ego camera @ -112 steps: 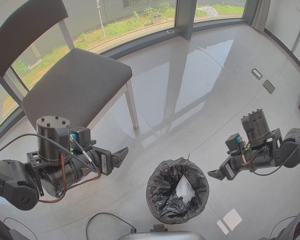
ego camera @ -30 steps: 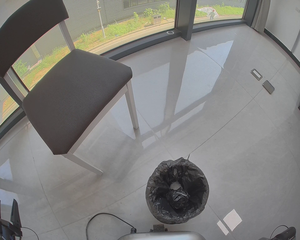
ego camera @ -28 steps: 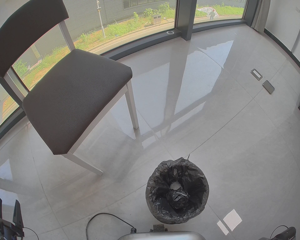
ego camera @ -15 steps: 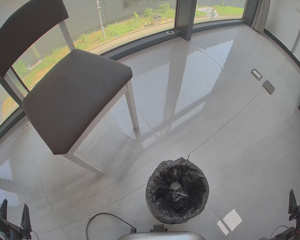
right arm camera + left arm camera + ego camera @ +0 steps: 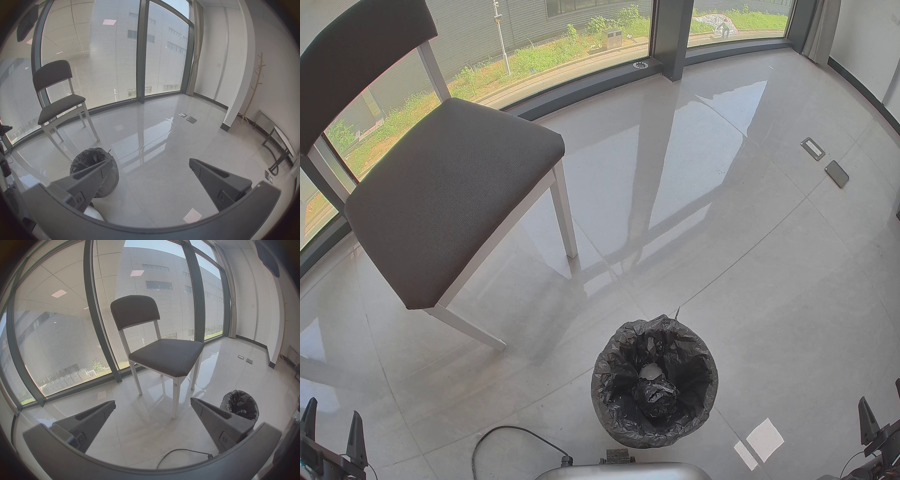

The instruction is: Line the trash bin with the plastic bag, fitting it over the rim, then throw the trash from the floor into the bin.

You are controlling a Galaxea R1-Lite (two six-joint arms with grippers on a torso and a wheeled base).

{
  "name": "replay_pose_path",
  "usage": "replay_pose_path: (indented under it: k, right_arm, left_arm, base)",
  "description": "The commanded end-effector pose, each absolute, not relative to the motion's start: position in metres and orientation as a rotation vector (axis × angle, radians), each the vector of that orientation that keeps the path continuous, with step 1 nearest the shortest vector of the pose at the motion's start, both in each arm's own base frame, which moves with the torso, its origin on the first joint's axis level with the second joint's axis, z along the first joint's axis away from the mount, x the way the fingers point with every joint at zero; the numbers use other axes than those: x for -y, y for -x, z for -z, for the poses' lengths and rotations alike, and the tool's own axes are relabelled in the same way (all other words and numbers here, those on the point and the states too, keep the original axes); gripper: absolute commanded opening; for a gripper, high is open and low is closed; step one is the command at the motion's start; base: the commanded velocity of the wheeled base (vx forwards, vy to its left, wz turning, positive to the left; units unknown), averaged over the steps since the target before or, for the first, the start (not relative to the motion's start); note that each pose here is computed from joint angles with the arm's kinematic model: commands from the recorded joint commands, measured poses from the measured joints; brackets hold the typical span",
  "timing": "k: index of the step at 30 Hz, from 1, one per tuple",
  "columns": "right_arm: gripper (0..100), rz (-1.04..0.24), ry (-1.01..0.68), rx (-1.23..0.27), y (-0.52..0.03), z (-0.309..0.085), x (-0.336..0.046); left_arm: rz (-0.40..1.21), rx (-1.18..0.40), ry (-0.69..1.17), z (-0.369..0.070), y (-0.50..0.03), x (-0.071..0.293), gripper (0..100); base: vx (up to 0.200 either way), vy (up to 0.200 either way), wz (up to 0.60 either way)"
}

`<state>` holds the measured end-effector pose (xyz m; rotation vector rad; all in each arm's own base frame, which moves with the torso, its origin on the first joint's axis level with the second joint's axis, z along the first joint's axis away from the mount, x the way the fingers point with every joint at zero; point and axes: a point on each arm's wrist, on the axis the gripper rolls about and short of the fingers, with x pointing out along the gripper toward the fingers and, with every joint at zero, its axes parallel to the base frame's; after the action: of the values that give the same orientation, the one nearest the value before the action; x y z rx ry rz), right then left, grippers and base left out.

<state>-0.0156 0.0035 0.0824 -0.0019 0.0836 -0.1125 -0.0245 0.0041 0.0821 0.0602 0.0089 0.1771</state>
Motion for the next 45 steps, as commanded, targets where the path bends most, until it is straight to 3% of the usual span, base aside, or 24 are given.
replay_pose_path:
  k: [1, 12, 20, 21, 26, 31, 32, 33, 34, 35, 38, 44, 45]
  right_arm:
    - [100, 0.111, -0.001, -0.106, 0.0143, -0.0776, -0.0033]
    - [100, 0.113, -0.002, -0.106, 0.0142, -0.0776, -0.0033]
    - [100, -0.022, 0.007, -0.066, 0.0175, -0.0772, -0.0013]
    - [100, -0.041, 0.005, 0.002, 0.0228, -0.0756, -0.0007]
    - [100, -0.041, 0.005, -0.001, 0.0224, -0.0761, -0.0009]
    - [100, -0.040, 0.005, -0.003, 0.0224, -0.0759, -0.0009]
    - [100, -0.040, 0.005, -0.003, 0.0224, -0.0759, -0.0009]
    - [100, -0.040, 0.005, -0.003, 0.0224, -0.0759, -0.0009]
    - [100, -0.040, 0.005, -0.003, 0.0224, -0.0759, -0.0009]
    - [100, -0.040, 0.005, -0.001, 0.0224, -0.0761, -0.0009]
    - [100, -0.040, 0.005, -0.003, 0.0224, -0.0759, -0.0009]
    - [100, -0.040, 0.005, -0.001, 0.0224, -0.0761, -0.0009]
    - [100, -0.040, 0.005, -0.001, 0.0224, -0.0761, -0.0009]
  left_arm:
    - [-0.169, 0.004, -0.048, -0.0818, 0.0254, -0.0039, 100]
    - [-0.163, 0.006, 0.001, -0.0821, 0.0254, -0.0039, 100]
    - [-0.166, 0.038, 0.251, -0.0827, 0.0252, -0.0039, 100]
    - [-0.172, 0.052, 0.360, -0.0830, 0.0252, -0.0042, 100]
    - [-0.263, 0.108, 0.638, -0.0832, 0.0258, -0.0064, 100]
    - [-0.536, 0.310, 0.950, -0.0835, 0.0288, -0.0128, 100]
    - [-0.536, 0.310, 0.950, -0.0835, 0.0288, -0.0128, 100]
    - [-0.462, 0.342, 1.108, -0.0846, 0.0281, -0.0119, 100]
    - [-0.357, 0.300, 1.143, -0.0860, 0.0271, -0.0097, 100]
    - [-0.252, 0.250, 1.154, -0.0854, 0.0255, -0.0074, 100]
    - [-0.201, 0.234, 1.061, -0.0853, 0.0241, -0.0063, 100]
    - [-0.229, 0.184, 0.639, -0.0859, 0.0242, -0.0061, 100]
    - [-0.226, 0.151, 0.480, -0.0850, 0.0240, -0.0058, 100]
  base:
    - [0.000, 0.000, 0.00]
    - [0.000, 0.000, 0.00]
    - [0.000, 0.000, 0.00]
    - [0.000, 0.000, 0.00]
    - [0.000, 0.000, 0.00]
    - [0.000, 0.000, 0.00]
    - [0.000, 0.000, 0.00]
    - [0.000, 0.000, 0.00]
    - [0.000, 0.000, 0.00]
    - [0.000, 0.000, 0.00]
    - [0.000, 0.000, 0.00]
    - [0.000, 0.000, 0.00]
    - [0.000, 0.000, 0.00]
